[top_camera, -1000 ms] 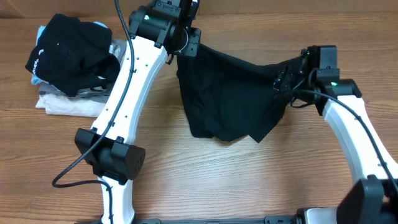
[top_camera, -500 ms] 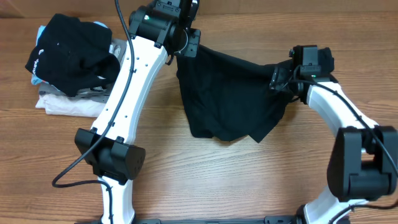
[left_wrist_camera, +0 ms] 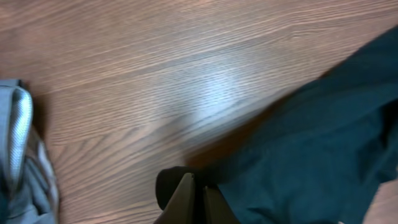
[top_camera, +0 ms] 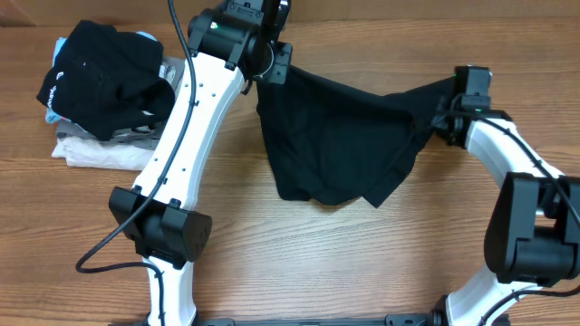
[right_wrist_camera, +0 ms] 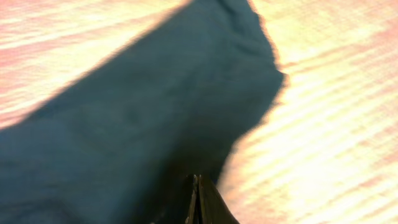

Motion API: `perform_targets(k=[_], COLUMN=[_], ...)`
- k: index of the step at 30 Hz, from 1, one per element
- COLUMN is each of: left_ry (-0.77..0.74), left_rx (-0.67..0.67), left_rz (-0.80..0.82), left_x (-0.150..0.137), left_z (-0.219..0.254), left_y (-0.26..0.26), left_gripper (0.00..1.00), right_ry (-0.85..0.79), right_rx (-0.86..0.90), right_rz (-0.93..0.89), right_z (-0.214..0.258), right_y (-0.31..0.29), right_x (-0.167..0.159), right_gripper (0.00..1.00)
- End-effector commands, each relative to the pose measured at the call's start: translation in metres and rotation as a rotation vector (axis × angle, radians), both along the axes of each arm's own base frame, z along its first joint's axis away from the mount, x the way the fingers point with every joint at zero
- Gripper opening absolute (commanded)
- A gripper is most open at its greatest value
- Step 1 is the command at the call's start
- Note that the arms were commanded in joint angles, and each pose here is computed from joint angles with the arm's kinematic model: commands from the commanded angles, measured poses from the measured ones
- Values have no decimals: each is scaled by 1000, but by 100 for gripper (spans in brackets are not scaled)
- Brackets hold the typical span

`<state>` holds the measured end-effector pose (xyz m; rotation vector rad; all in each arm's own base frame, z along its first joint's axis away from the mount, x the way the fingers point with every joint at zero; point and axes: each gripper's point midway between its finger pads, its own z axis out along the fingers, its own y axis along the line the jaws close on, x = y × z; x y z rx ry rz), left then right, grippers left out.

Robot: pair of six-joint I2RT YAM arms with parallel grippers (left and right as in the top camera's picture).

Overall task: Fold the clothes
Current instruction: 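Lift the garment with both grippers, spreading it between them, then carry the held garment forward with both grippers, stretching it wide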

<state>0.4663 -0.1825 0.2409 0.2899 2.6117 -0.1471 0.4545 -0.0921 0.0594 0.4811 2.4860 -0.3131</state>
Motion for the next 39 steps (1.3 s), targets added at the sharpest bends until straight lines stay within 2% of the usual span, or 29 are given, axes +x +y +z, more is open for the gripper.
perform_targets(k=[1, 4, 8, 10, 13, 20, 23, 28, 32, 34, 36, 37, 39], left_ry=[-74, -102, -105, -106, -109, -110, -106, -94, -91, -91, -92, -94, -106], left_rx=[50, 38, 36, 36, 32, 3, -4, 1, 9, 10, 11, 18, 56], left_rz=[36, 39, 39, 39, 37, 21, 15, 15, 12, 10, 11, 16, 41], left_x=[11, 13, 14, 14, 14, 15, 14, 12, 11, 11, 11, 11, 13], left_z=[20, 31, 32, 32, 33, 34, 33, 32, 31, 31, 31, 31, 31], left_y=[17, 17, 17, 17, 16, 10, 9, 10, 11, 11, 11, 12, 20], left_gripper=[4, 4, 4, 4, 4, 4, 4, 4, 4, 4, 4, 4, 4], right_ry=[-31, -11, 79, 115, 168, 189, 196, 145, 111, 100, 84, 76, 62], right_rx=[7, 114, 276, 314, 360, 288, 207, -12, -43, -38, -32, -31, -31], right_rz=[2, 123, 304, 331, 402, 478, 440, 143, 79, 51, 17, 2, -19], right_z=[30, 44, 37, 31, 22, -3, -16, -22, -17, -16, -15, -13, -4], right_y=[-1, 25, 65, 73, 89, 124, 125, 77, 53, 43, 31, 24, 14], right_x=[17, 24, 8, -1, -15, -16, -8, 6, 12, 13, 14, 15, 18], right_gripper=[4, 4, 44, 56, 64, 70, 70, 70, 69, 64, 56, 48, 23])
